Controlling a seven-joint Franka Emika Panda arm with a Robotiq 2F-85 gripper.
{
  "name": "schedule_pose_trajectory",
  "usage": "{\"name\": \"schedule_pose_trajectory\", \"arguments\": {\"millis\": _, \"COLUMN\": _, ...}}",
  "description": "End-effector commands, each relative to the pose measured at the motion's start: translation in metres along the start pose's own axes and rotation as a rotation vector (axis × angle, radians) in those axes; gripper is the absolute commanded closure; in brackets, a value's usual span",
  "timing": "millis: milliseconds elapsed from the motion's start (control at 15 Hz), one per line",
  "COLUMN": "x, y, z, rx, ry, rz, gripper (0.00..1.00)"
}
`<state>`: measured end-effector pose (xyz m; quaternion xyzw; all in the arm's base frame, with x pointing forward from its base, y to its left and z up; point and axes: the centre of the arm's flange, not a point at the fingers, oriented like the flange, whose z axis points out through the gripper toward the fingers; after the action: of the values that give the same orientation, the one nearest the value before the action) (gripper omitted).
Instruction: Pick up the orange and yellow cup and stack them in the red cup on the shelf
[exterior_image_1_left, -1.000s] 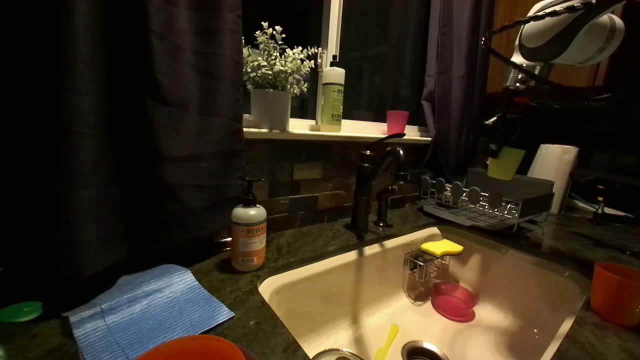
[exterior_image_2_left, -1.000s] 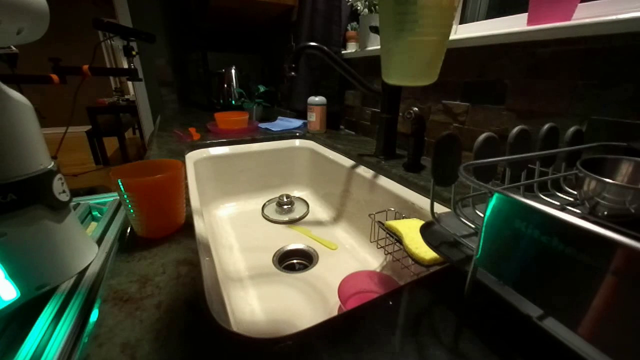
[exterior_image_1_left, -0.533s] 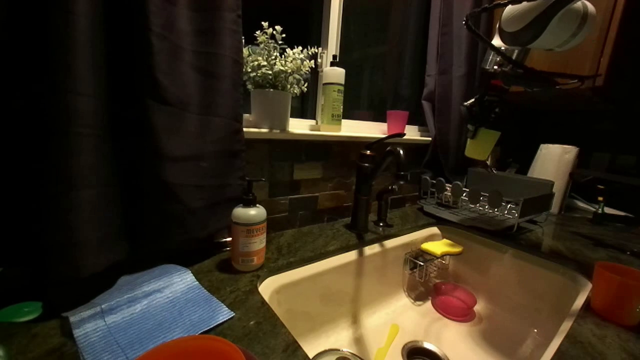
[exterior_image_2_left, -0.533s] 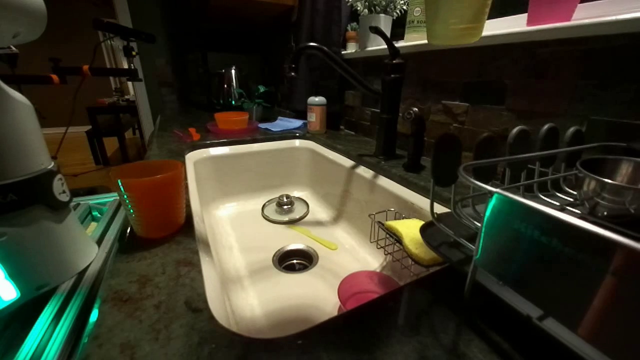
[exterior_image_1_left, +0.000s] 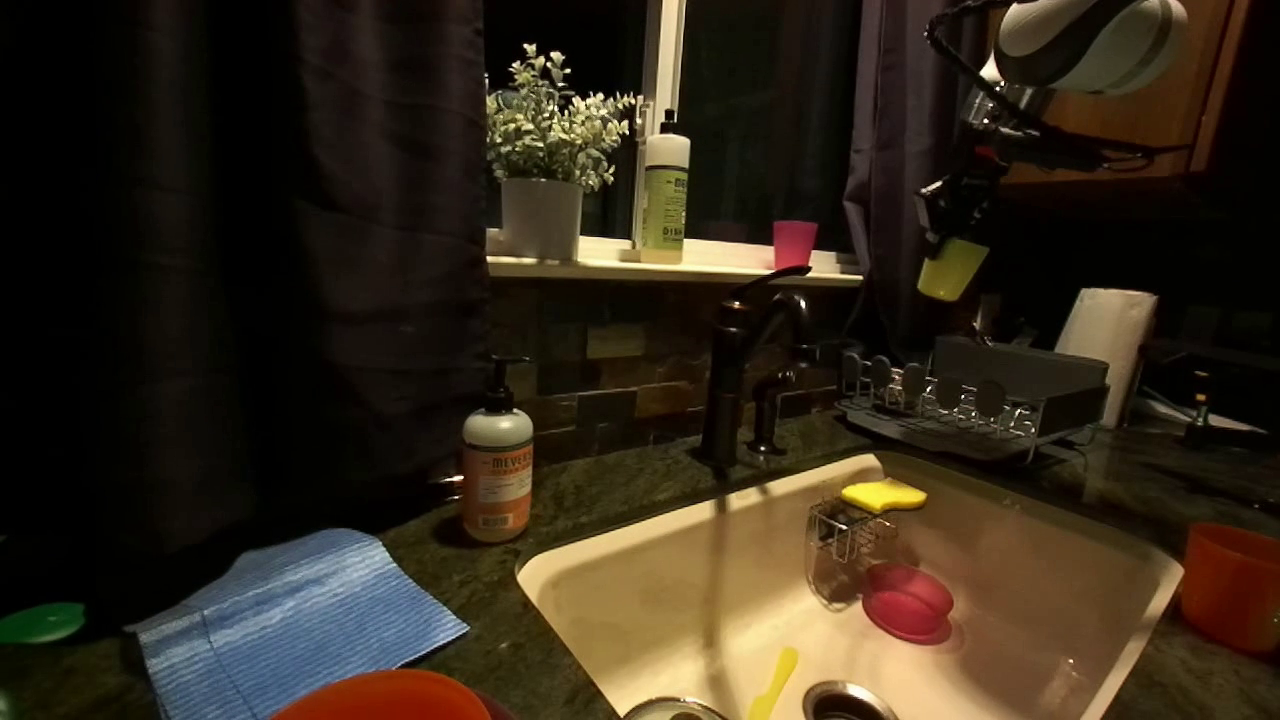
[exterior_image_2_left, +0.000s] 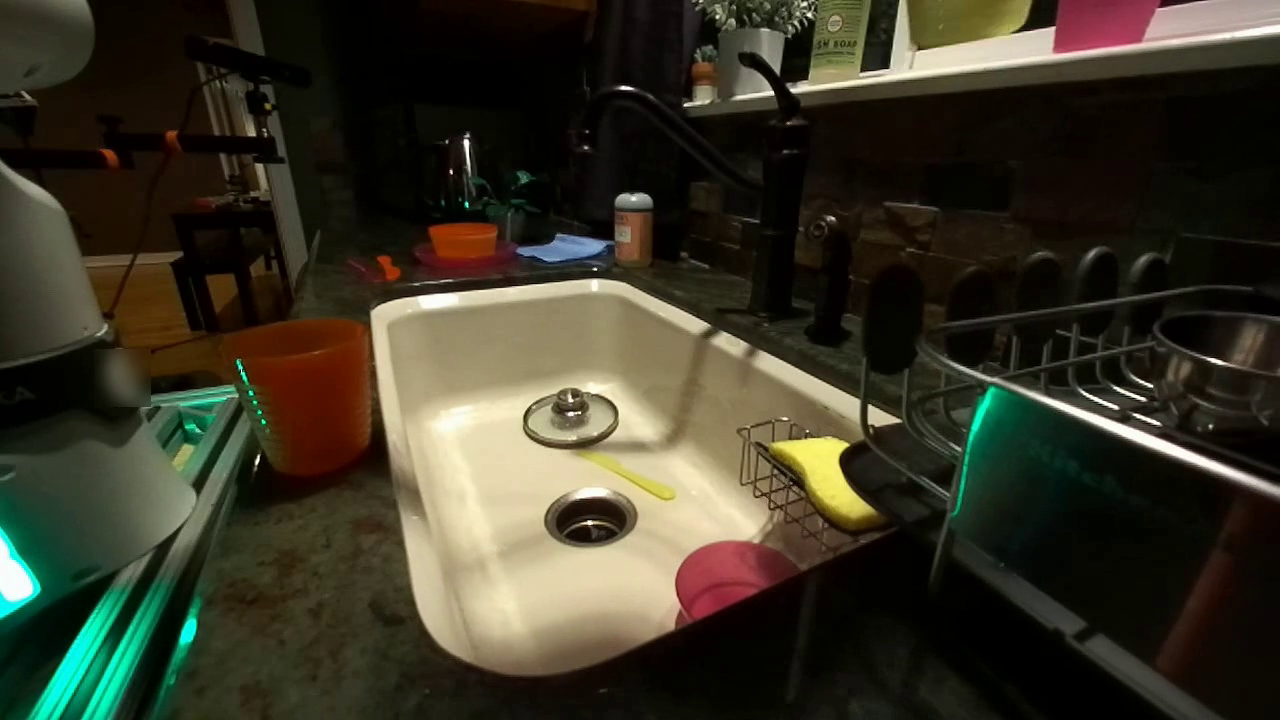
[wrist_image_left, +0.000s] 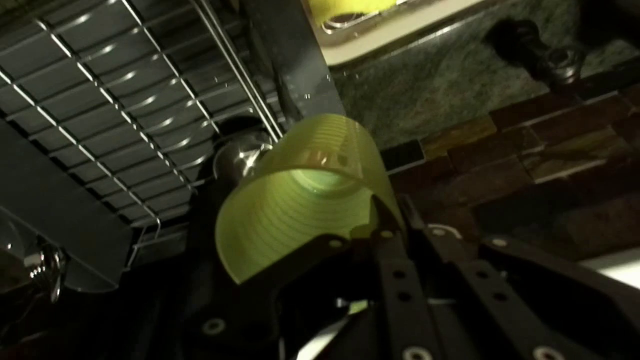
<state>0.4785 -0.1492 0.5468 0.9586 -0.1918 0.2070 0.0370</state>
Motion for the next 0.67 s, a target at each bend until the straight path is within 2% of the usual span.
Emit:
{"name": "schedule_pose_trajectory", "arguments": {"millis": 0, "x": 0.019, "y": -0.003, "z": -0.023, "rx": 0.053, "ry": 0.112, "rz": -0.010, "gripper": 0.99}}
{"name": "schedule_pose_trajectory", "arguments": {"millis": 400, "x": 0.046, "y": -0.027, "z": -0.033, "rx": 0.180, "ry": 0.142, "rz": -0.042, "gripper": 0.99}}
{"name": "schedule_pose_trajectory", "arguments": {"millis": 600, "x": 0.063, "y": -0.046, "z": -0.036, "rx": 0.220, "ry": 0.161, "rz": -0.076, "gripper": 0.99}}
